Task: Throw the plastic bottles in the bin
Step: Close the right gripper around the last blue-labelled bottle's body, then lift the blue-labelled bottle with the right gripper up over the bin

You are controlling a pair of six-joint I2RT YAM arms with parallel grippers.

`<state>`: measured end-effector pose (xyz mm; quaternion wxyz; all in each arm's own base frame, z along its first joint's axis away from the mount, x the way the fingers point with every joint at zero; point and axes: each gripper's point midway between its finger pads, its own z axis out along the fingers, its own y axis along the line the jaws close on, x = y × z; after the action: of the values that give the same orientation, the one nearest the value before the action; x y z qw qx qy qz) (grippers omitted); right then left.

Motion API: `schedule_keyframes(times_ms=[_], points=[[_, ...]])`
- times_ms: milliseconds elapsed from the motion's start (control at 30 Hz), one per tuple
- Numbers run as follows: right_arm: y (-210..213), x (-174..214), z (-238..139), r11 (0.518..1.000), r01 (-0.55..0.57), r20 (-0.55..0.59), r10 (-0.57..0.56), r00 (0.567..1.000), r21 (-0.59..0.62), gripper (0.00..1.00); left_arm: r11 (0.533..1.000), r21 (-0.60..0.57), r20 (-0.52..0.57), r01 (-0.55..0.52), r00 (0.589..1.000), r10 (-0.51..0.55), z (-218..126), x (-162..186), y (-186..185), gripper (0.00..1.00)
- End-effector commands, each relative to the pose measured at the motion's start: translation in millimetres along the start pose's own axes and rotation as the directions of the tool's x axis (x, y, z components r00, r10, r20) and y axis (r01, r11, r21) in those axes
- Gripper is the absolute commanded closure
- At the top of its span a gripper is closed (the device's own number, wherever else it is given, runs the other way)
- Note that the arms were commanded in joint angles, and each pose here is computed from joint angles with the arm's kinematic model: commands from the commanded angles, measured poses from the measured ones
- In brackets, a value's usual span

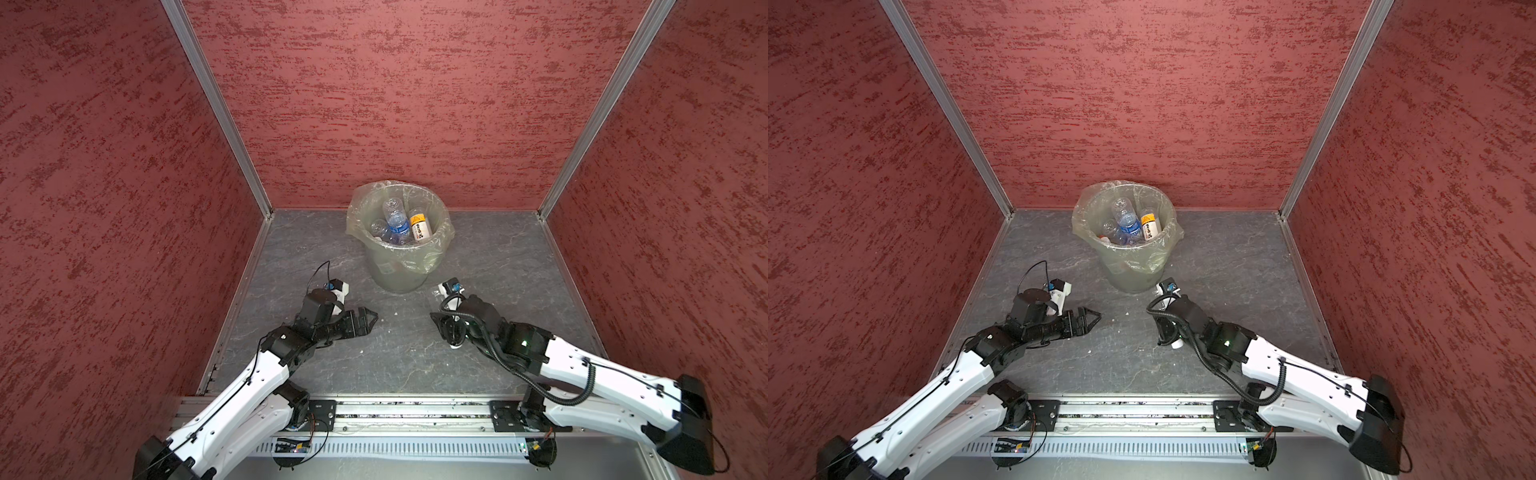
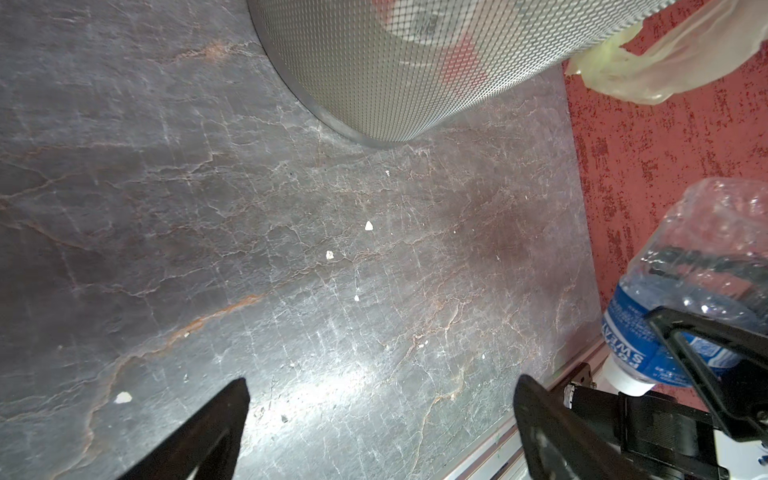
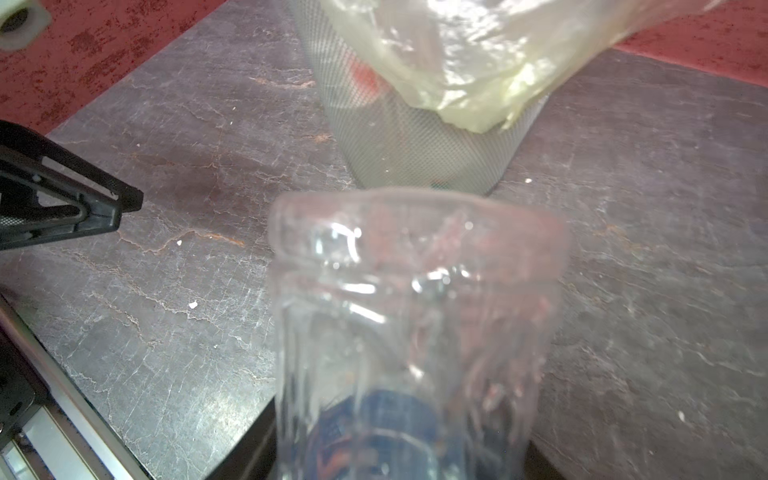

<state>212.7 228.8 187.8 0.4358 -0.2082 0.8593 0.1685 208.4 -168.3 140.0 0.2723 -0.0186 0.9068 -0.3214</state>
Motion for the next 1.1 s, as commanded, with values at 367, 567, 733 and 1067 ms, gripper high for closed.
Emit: schedule_keyframes(times_ms=[367, 567, 733, 1067], points=[[-18.6, -45.2, -42.3, 0.994, -0.103, 0.261, 0.094, 0.961, 0.022, 0.76, 0.985, -0.026, 0.044, -0.173, 0.984, 0.174, -5.2, -1.5, -18.4, 0.01], [-21.1, -95.0, -55.6, 0.992, -0.065, 0.339, 0.023, 0.941, 0.113, 0.76, 0.976, -0.04, 0.047, -0.212, 0.976, 0.214, -8.1, -0.3, -22.5, 0.01], [-9.0, -181.5, -70.7, 0.982, -0.045, 0.448, -0.044, 0.893, 0.186, 0.77, 0.977, -0.048, 0.06, -0.207, 0.976, 0.21, -11.2, 3.0, -19.0, 0.01], [-34.4, -337.5, 21.1, 0.976, -0.073, 0.451, -0.029, 0.892, 0.207, 0.23, 0.983, -0.049, 0.085, -0.175, 0.98, 0.179, -19.5, 10.5, -11.4, 0.01]])
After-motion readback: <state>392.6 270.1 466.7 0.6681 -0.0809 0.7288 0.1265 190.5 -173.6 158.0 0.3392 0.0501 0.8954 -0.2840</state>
